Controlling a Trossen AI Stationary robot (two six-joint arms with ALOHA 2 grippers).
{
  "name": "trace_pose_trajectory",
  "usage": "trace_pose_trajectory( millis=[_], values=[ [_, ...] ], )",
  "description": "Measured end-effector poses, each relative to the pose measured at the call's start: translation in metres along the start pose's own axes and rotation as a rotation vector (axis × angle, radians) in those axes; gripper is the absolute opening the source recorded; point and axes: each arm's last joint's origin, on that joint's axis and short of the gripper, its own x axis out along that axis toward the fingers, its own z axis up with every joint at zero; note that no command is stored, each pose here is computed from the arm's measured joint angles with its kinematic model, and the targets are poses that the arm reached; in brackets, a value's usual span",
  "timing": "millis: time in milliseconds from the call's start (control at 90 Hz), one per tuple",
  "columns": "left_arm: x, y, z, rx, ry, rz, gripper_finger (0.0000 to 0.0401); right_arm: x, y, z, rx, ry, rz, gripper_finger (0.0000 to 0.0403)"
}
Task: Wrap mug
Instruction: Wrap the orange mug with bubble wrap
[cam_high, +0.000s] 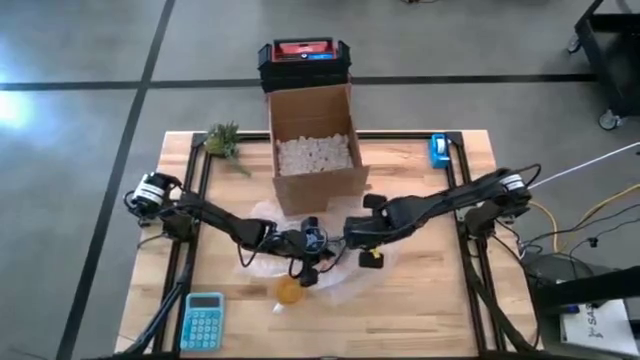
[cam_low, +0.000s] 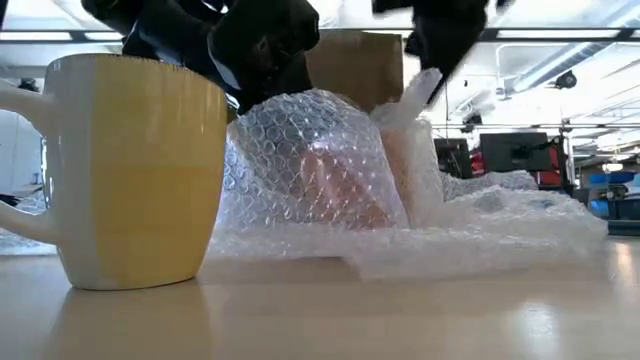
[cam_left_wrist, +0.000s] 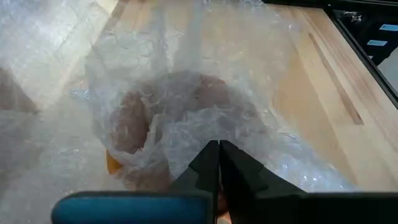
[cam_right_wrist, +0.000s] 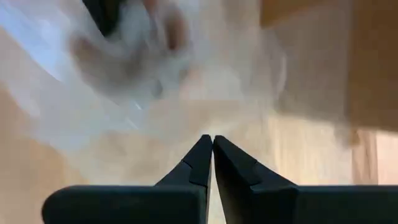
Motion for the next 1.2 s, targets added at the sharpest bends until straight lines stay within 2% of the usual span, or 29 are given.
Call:
trace_pose_trajectory(
  millis=[156,222,467,656,767,900,1056,1200],
  values=[
    [0.0,0.0,0.0,0.0,0.0,0.0,0.0,0.005,0.02,0.015,-0.042,-0.225,0.091,0.0002],
    [0.0,0.0,0.0,0.0,0.0,0.0,0.0,0.015,0.025,0.021,-0.05,-0.269,0.105,0.0002],
    [-0.001,-0.001,0.002,-0.008,-0.007,-0.011,0.0,0.071,0.028,0.019,-0.022,-0.135,0.098,0.0002],
    [-0.016,-0.003,0.013,-0.026,-0.036,-0.049,0.0,0.084,0.032,0.02,-0.028,-0.098,0.13,0.0002],
    [-0.017,-0.003,0.015,-0.027,-0.05,-0.048,0.0,0.076,0.032,0.024,-0.025,-0.119,0.139,0.0002],
    [-0.005,0.0,0.004,-0.021,-0.009,-0.027,0.0,0.051,0.027,0.031,-0.046,-0.138,0.142,0.0002],
    [-0.001,0.0,0.002,-0.021,-0.007,-0.022,0.0,0.02,0.022,0.035,-0.056,-0.13,0.143,0.0002],
    [-0.001,0.0,0.002,-0.021,-0.007,-0.022,0.0,0.004,0.024,0.04,-0.053,-0.203,0.229,0.0002]
  ],
)
